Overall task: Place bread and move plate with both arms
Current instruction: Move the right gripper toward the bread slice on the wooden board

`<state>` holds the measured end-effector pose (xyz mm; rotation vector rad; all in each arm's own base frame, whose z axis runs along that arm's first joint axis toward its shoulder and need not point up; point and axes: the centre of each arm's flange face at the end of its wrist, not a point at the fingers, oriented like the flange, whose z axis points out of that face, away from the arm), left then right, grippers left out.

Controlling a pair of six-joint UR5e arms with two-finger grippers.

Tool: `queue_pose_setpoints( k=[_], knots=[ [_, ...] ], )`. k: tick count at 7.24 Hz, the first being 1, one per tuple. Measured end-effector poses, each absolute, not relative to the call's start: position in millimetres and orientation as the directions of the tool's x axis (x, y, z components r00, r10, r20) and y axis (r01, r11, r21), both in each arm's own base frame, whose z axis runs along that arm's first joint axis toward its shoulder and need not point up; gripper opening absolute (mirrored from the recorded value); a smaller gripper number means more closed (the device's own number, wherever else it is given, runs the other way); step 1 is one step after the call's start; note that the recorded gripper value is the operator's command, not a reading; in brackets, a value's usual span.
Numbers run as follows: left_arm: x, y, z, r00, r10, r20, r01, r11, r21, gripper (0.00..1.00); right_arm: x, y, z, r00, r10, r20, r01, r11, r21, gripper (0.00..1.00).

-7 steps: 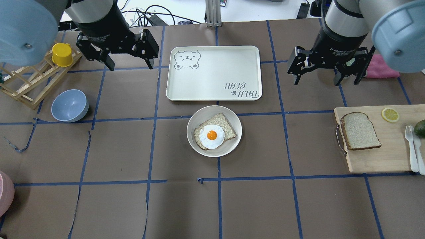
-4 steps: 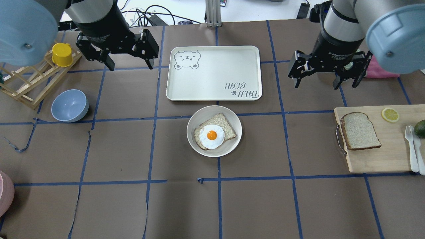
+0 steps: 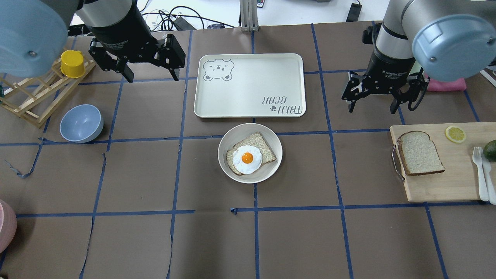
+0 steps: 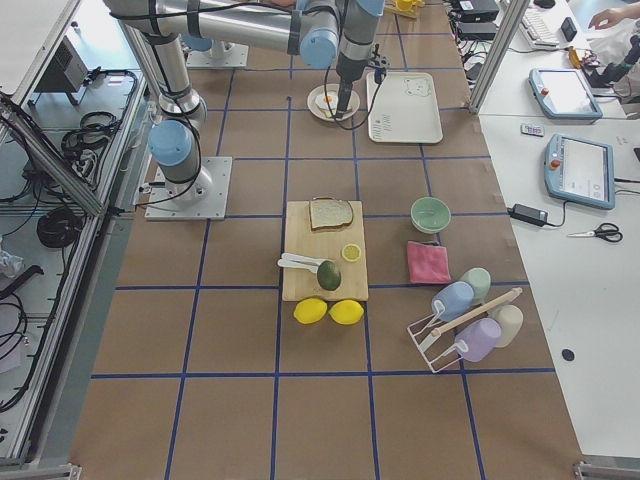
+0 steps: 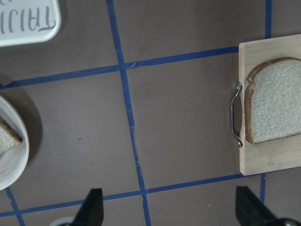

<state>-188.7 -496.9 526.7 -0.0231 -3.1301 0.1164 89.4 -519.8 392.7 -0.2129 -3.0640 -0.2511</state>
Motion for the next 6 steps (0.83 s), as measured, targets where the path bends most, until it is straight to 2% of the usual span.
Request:
queue_pose_setpoints(
  k=[1, 3, 5, 6],
  knots=[
    [-188.7, -496.8, 526.8, -1.000, 0.015, 0.008, 0.014, 0.997, -0.074, 1.00, 70.4, -525.6, 372.5, -0.989, 0.127, 0.074, 0.137, 0.979, 0.148, 0.86],
    [-188.6, -496.7, 526.9, -1.000, 0.015, 0.008, 0.014, 0.997, -0.074, 1.00, 34.5, -529.0, 324.0, -0.986, 0.136, 0.095, 0.147, 0.983, 0.114, 0.74],
    [-188.8, -496.6, 526.9, -1.000, 0.016, 0.008, 0.015, 0.997, -0.074, 1.00, -0.6, -527.5, 280.4, -0.983, 0.141, 0.117, 0.154, 0.981, 0.116, 0.56],
    [-188.9, -496.6, 526.9, -1.000, 0.018, 0.007, 0.017, 0.997, -0.075, 1.00, -11.0, -529.2, 264.5, -0.981, 0.143, 0.129, 0.159, 0.980, 0.121, 0.56]
  ],
)
